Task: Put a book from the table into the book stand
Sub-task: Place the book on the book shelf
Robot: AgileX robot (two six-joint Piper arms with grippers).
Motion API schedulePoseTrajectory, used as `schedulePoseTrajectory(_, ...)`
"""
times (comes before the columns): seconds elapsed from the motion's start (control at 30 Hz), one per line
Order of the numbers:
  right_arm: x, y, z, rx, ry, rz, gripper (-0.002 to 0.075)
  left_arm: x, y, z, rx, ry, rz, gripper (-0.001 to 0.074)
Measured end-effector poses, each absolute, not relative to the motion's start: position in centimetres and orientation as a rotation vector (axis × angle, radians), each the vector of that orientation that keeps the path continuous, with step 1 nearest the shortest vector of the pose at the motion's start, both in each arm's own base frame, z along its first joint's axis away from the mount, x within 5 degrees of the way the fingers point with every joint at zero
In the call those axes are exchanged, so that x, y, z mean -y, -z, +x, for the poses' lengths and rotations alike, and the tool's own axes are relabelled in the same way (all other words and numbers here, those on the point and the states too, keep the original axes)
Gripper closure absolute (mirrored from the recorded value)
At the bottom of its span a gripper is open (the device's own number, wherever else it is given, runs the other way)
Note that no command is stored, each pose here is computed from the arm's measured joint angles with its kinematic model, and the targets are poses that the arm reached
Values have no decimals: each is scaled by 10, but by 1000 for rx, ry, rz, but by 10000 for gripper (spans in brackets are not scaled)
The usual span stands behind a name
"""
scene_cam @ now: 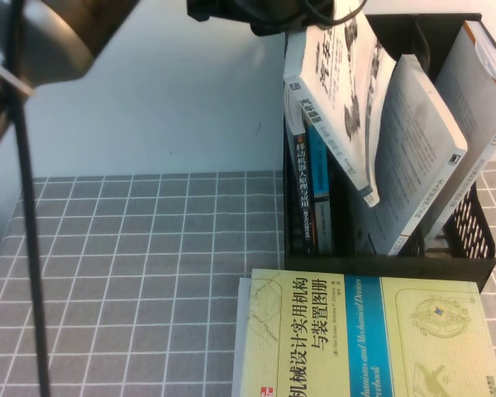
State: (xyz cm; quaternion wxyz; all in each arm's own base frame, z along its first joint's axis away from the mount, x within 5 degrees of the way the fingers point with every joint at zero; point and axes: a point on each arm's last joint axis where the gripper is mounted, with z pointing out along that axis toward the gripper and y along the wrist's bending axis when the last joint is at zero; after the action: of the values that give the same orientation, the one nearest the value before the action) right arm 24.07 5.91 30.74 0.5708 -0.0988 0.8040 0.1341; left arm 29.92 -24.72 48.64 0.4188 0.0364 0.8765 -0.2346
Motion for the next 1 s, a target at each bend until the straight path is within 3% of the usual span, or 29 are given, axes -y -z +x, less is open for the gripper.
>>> schedulePoseTrajectory(0.53, -61, -308, 240, -1885, -335, -238, 729, 300, -411, 335, -2341, 505, 118, 624)
schedulePoseTrajectory(0.8, -63, -308, 239, -1881, -366, -257, 729, 312, -397, 343, -2317, 460, 201, 624)
schedulePoseTrajectory(0.9, -67, -308, 238, -1876, -403, -283, 729, 315, -400, 345, -2256, 478, 263, 556)
schedulePoseTrajectory(1.0, -73, -301, 233, -1888, -482, -336, 729, 317, -407, 346, -2186, 508, 292, 405)
